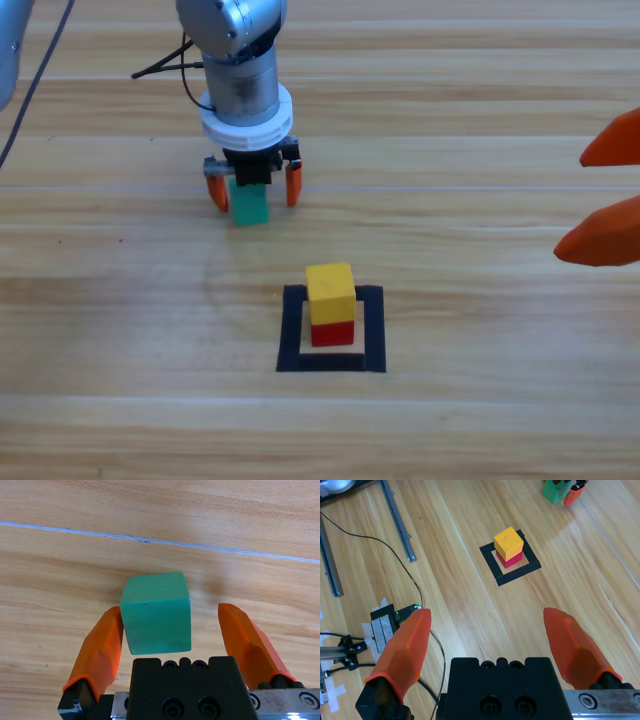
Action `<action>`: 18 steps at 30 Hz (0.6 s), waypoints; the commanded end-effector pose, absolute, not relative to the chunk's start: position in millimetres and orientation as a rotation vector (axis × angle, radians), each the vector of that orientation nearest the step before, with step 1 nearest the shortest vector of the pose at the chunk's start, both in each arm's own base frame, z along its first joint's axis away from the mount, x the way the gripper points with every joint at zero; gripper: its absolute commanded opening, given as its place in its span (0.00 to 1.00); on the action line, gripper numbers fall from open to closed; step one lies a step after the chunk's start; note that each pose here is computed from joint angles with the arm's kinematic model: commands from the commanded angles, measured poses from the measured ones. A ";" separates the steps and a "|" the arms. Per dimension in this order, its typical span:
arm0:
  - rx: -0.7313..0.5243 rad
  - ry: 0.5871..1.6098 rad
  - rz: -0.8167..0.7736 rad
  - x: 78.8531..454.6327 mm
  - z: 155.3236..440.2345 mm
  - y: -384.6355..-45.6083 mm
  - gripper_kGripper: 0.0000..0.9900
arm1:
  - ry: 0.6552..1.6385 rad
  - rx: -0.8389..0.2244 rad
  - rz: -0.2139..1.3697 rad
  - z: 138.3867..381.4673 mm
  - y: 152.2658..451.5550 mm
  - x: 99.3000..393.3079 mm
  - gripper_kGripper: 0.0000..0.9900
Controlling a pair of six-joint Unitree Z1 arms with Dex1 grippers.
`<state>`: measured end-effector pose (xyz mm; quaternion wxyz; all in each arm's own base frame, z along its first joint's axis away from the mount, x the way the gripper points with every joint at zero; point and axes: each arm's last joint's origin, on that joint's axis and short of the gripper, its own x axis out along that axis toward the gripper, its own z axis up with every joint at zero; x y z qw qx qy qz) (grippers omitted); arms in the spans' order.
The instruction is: Stack the blocks in the rectangular block: red at the bottom, yellow in the middle, green on top
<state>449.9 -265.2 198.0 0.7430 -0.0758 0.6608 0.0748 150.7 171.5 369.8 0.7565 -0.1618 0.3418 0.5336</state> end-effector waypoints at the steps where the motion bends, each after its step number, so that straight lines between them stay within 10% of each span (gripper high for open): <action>1: -0.123 1.514 0.189 451.3 161.9 -270.6 0.70 | 0.770 -0.348 1.169 360.8 171.4 148.3 1.00; 7: -0.110 1.521 0.203 454.0 160.2 -262.3 0.39 | 0.774 -0.344 1.177 360.0 172.6 148.9 1.00; 11: -0.092 1.511 0.190 449.2 182.2 -257.1 0.02 | 0.780 -0.342 1.182 358.7 173.8 149.8 1.00; 18: -0.122 1.447 0.009 401.7 297.8 -247.1 0.00 | 0.787 -0.341 1.186 357.4 175.0 150.7 1.00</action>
